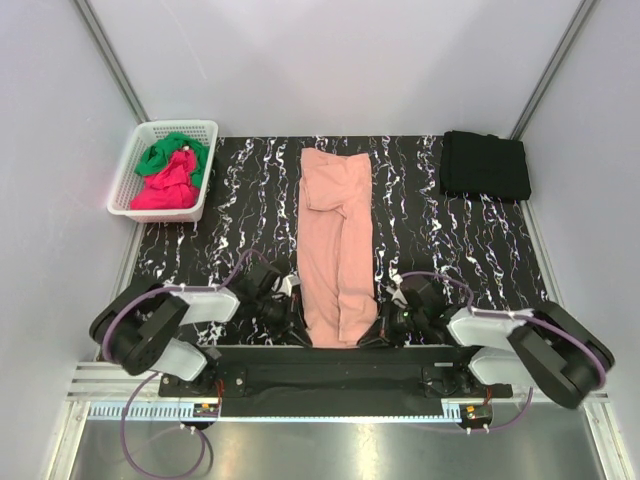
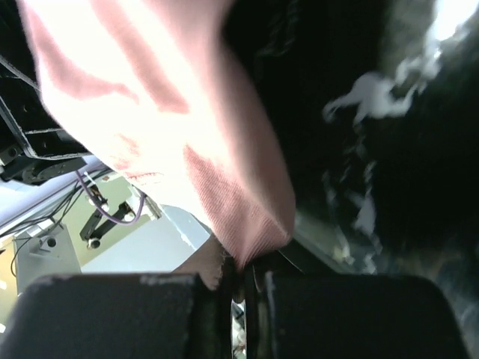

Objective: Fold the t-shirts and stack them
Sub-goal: Fold the tshirt

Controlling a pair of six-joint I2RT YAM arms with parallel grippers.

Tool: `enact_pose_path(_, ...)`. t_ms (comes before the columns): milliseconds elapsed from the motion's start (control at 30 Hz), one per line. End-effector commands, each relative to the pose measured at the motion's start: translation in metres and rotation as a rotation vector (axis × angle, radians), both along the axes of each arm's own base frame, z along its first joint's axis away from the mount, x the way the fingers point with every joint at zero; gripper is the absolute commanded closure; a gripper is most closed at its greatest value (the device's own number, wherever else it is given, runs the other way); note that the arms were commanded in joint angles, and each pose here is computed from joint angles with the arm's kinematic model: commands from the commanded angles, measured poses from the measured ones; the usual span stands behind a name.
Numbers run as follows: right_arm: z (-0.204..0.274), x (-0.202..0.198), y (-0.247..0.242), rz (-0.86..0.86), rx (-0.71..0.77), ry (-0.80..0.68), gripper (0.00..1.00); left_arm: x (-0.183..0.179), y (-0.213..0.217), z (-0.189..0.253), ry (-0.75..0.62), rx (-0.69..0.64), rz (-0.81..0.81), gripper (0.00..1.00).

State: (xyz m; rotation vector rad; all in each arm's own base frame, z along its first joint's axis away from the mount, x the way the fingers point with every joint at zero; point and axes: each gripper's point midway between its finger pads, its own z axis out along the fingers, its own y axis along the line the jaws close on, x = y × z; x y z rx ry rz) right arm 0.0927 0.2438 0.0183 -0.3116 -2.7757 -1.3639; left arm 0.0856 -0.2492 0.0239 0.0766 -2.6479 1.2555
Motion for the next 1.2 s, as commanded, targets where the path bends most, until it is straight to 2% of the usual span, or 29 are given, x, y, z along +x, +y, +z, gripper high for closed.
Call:
enact_pose_path(0,0.001,-0.001,-0.011,-0.033,-0.064,-0.01,1.0,0.002,0.005,0.009,-0.042,0.026,0.019,1.0)
enact_pose_path(300,0.012,-0.014,-0.018,-0.049,-0.045,0.02,1.0,-0.002,0.007,0.018,-0.047,0.009,0.03,1.0)
enact_pose_path(400,0.027,-0.007,-0.018,-0.069,-0.049,-0.014,1.0,0.003,0.005,0.028,-0.07,-0.001,0.038,1.0)
enact_pose_path(667,0.05,0.004,-0.009,-0.032,-0.058,-0.034,1.0,0.03,-0.009,0.07,-0.151,-0.018,0.048,1.0)
enact_pose_path(833,0.073,0.02,0.0,-0.023,-0.053,-0.098,1.0,0.05,-0.014,0.093,-0.2,-0.017,0.054,1.0)
enact_pose_path(1167,0.093,0.041,0.008,0.002,-0.093,-0.14,1.0,0.071,-0.011,0.095,-0.214,0.016,0.063,1.0)
